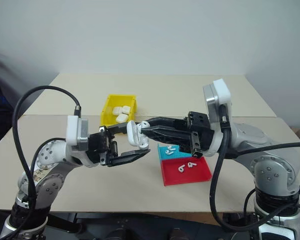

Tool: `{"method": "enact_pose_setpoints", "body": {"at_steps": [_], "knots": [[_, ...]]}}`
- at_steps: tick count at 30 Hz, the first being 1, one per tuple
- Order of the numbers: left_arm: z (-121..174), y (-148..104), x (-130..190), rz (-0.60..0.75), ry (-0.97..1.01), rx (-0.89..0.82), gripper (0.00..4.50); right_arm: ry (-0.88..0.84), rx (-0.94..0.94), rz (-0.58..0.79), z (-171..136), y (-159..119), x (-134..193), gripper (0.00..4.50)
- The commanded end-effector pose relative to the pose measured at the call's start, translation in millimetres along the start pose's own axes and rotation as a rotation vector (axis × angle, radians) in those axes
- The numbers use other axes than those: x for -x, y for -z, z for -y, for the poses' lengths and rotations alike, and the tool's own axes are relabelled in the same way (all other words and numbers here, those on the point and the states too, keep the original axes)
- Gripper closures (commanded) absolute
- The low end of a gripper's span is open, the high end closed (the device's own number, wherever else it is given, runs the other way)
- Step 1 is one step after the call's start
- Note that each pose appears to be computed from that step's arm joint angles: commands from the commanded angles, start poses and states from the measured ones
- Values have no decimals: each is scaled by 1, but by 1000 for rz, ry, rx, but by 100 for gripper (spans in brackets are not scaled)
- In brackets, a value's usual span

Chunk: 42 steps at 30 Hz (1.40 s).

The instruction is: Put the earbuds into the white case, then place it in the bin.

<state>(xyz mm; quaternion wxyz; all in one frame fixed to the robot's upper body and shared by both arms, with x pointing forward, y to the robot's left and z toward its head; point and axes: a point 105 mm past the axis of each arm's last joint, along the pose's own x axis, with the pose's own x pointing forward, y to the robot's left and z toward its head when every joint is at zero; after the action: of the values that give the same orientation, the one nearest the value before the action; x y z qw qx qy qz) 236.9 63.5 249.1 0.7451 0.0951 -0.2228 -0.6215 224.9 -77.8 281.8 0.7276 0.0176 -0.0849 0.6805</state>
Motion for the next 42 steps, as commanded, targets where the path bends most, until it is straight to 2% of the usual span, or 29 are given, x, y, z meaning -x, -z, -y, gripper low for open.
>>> {"method": "enact_pose_setpoints", "body": {"at_steps": [1, 19, 24, 32, 36, 40, 42], "knots": [[2, -10, -2, 30, 5, -39, 171, -13, 53, 0, -5, -4, -2, 384], [0, -6, 0, 22, -3, -44, 171, -18, 120, -28, -8, 6, -4, 384], [0, -5, 0, 23, -4, -42, 171, -8, 161, -56, -8, 10, -5, 223], [-1, -2, 1, 19, -6, -42, 171, 2, 179, -59, -5, 6, 7, 223], [-2, 1, 2, 8, -10, -39, 171, 14, 226, -48, 0, -12, 20, 223], [-4, 5, 0, 3, -3, -33, 171, -51, 288, -47, 2, -35, 16, 223], [-5, 8, 0, -1, 5, -35, 171, -72, 303, -59, 6, -42, 10, 261]]}}
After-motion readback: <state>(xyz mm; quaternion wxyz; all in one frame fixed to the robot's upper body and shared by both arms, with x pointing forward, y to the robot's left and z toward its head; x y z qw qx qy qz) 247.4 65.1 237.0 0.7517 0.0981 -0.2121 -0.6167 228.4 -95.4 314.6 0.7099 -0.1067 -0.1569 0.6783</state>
